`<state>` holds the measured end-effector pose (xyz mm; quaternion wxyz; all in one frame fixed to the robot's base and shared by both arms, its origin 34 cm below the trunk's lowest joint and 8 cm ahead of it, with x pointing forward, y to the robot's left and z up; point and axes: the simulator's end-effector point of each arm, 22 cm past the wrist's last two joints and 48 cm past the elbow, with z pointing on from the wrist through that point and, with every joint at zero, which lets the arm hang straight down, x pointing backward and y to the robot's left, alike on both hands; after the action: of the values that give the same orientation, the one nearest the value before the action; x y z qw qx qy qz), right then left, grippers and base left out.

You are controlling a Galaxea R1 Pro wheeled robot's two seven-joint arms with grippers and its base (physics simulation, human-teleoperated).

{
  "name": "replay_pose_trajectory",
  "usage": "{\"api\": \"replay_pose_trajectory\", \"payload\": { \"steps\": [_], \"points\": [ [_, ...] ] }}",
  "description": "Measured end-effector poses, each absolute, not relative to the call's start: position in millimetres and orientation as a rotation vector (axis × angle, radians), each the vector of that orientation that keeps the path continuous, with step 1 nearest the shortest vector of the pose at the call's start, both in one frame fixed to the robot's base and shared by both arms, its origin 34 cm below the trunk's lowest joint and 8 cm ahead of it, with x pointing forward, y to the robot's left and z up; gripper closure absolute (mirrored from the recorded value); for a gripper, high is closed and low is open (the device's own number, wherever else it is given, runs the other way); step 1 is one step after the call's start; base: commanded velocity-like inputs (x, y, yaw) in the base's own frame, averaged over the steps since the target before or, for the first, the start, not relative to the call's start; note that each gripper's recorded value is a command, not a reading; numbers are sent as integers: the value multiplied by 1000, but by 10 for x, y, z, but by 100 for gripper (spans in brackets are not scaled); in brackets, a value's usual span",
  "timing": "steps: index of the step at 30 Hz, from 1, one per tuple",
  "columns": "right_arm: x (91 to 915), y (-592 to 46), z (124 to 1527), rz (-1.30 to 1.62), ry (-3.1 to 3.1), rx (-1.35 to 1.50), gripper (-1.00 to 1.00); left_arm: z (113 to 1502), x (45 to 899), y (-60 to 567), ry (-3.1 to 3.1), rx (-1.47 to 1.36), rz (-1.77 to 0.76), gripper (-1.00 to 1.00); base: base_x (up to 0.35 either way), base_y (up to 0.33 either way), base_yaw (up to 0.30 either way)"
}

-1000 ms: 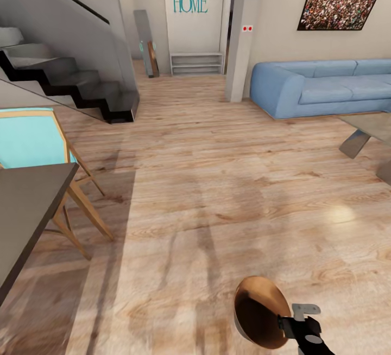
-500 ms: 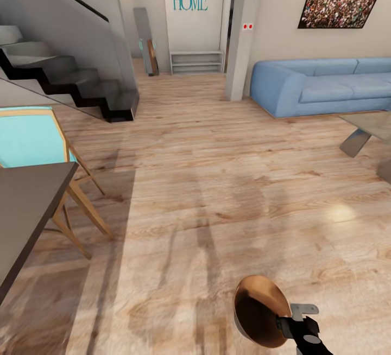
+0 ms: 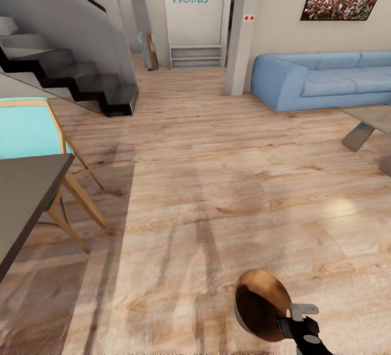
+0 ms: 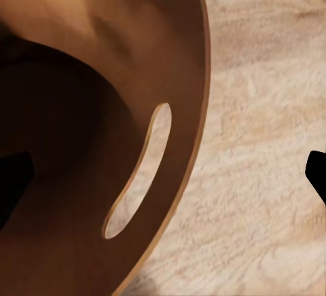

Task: Put the three can of soda from the living room inside the tash can in the kitchen.

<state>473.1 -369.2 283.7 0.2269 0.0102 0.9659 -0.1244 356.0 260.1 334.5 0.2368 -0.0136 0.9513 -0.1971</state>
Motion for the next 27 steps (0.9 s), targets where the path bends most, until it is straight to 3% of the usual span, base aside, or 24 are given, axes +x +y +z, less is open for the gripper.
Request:
{"api": "replay_pose_trajectory", "payload": {
  "steps": [27],
  "points": [
    [4566, -3689, 2433, -344, 2689, 23, -100, 2972, 3404, 2601, 2637, -46, -544, -100, 0, 0, 0]
  ]
}}
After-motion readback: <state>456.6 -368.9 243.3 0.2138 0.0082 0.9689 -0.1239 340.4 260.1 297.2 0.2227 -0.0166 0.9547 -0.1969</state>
